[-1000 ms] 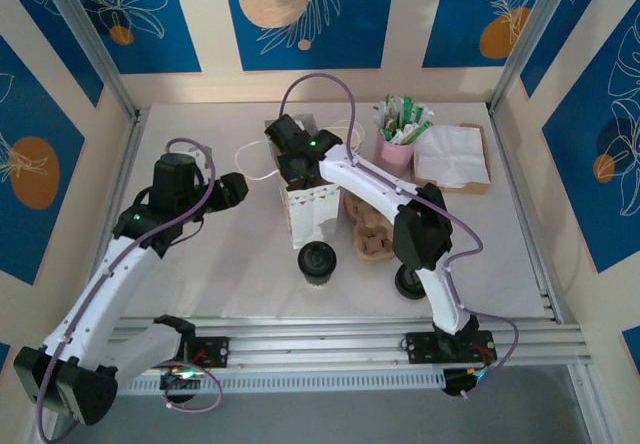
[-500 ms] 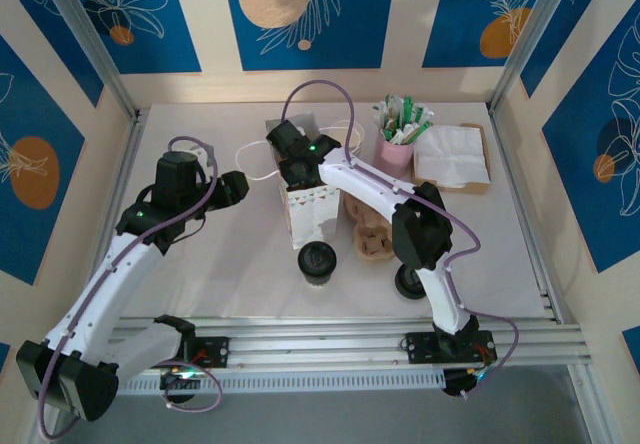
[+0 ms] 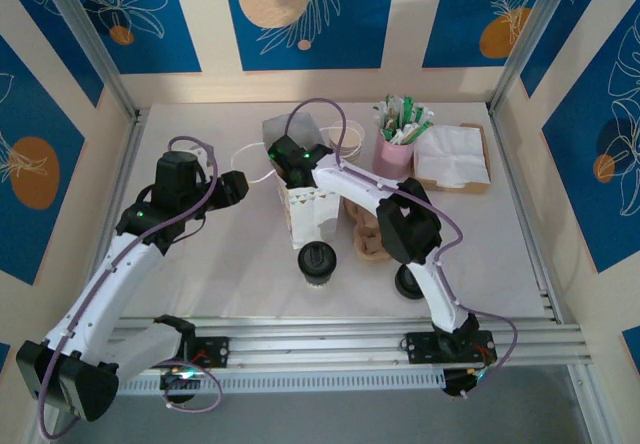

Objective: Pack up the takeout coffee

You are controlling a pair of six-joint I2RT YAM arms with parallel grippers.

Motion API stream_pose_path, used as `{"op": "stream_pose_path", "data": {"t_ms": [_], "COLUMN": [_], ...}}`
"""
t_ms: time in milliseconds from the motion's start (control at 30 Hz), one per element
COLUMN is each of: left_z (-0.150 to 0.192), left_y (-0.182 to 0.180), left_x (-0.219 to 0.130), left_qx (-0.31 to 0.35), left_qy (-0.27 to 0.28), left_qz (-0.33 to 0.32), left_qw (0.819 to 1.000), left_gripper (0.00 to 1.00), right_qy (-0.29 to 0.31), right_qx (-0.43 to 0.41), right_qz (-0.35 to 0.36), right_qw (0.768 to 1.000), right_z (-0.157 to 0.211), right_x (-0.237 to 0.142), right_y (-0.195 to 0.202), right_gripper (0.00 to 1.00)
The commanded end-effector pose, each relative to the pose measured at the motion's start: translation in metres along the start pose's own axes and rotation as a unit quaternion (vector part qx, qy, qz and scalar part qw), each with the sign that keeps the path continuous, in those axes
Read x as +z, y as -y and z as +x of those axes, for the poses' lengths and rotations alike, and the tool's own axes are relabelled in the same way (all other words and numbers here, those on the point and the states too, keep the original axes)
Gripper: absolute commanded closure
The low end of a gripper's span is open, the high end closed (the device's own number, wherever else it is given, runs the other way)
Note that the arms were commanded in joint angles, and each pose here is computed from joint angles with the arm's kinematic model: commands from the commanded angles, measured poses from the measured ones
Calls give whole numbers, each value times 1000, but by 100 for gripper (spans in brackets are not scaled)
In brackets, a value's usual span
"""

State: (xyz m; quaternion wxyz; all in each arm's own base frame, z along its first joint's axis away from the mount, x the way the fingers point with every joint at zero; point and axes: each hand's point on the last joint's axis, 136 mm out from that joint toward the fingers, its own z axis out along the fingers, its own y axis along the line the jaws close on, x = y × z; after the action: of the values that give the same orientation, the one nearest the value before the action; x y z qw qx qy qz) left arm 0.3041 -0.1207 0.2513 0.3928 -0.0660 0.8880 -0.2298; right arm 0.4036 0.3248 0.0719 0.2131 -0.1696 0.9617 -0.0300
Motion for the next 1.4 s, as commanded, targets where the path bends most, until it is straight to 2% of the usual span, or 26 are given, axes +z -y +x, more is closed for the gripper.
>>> {"op": "stream_pose_path", "data": {"t_ms": [0, 233, 433, 633, 900, 1133, 1367], "left_z": [-9, -8, -7, -8, -3, 3, -1], "left_y": [1, 2, 2, 2, 2, 1, 2], "left_x": [-3, -6, -9, -11, -11, -8, -9], "left_qx": [-4, -5, -6, -6, -9, -18, -18], "left_qy": [16, 17, 20, 20, 16, 9, 14], "left_qz": [3, 5, 7, 8, 10, 16, 16], "left_qw": [1000, 1000, 1000, 1000, 1000, 1000, 1000], "left_gripper": [33, 34, 34, 35, 37, 38, 38], "right_qy": [-35, -46, -80, -81, -21, 17, 44], "right_qx": [8, 15, 26, 36, 62, 89, 87], "right_qz": [1, -4, 10, -2, -15, -31, -55], "right_qw": [999, 999, 996, 996, 998, 995, 994], "right_z": [18, 25, 38, 38, -6, -29, -44], "right_x": [15, 27, 45, 44, -12, -66, -113], "right_y": [0, -1, 4, -1, 4, 10, 6], "right_gripper": [100, 100, 100, 100, 99, 87, 84]}}
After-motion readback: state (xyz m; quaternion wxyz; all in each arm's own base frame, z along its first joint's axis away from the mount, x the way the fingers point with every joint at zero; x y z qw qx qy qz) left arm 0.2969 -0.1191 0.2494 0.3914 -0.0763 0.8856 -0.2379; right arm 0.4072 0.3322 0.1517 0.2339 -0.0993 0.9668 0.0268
